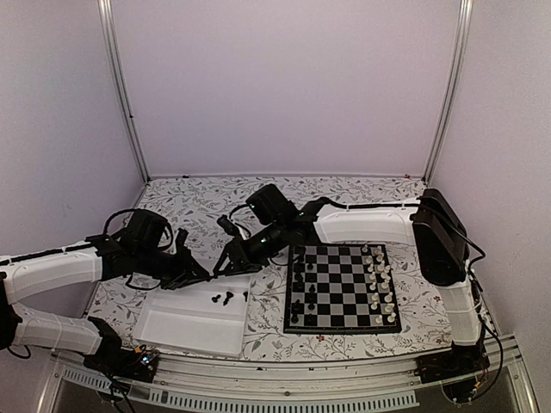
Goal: Set up the chess pieces on the board
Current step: Place the chess piece on the chessboard.
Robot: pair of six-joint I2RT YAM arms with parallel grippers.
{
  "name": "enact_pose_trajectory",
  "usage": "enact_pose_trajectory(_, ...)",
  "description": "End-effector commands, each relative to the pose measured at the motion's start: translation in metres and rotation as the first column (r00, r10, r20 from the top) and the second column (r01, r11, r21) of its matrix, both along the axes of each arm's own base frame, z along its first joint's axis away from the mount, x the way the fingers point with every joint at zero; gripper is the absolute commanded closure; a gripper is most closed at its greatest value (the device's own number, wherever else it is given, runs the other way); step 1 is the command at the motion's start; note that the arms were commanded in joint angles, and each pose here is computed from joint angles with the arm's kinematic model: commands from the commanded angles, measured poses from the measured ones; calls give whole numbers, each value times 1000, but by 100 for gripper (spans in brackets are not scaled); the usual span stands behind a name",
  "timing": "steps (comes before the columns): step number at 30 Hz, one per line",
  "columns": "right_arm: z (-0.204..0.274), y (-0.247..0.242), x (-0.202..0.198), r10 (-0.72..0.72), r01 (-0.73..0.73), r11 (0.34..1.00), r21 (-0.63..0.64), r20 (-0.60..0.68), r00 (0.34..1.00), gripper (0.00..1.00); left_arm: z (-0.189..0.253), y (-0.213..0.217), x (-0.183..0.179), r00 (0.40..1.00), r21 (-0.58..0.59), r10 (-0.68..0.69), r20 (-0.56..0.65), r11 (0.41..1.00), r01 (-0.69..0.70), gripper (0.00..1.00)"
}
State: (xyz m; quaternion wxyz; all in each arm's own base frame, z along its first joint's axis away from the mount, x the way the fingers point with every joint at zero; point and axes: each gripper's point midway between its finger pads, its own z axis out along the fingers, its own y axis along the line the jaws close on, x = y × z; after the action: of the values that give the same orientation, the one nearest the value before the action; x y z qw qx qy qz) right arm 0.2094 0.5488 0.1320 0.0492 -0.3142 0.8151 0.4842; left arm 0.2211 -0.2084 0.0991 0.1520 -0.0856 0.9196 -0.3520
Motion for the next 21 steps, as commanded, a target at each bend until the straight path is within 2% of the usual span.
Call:
enact_pose_trajectory(1, -6, 8, 9, -16, 16, 1000, -1, -1, 1000, 57, 16, -6, 11, 1000, -53, 13, 27, 999, -12, 89)
enact_pose_trajectory(13, -10, 11, 19, -34, 34, 999, 0, 15, 999, 67, 22, -13, 14, 1000, -78, 0, 30, 997, 2, 89)
enact_pose_trajectory(21, -12, 13, 19, -23, 23, 1000, 10, -4, 1000, 78, 23, -14, 16, 999, -84, -2, 36, 996, 5, 89)
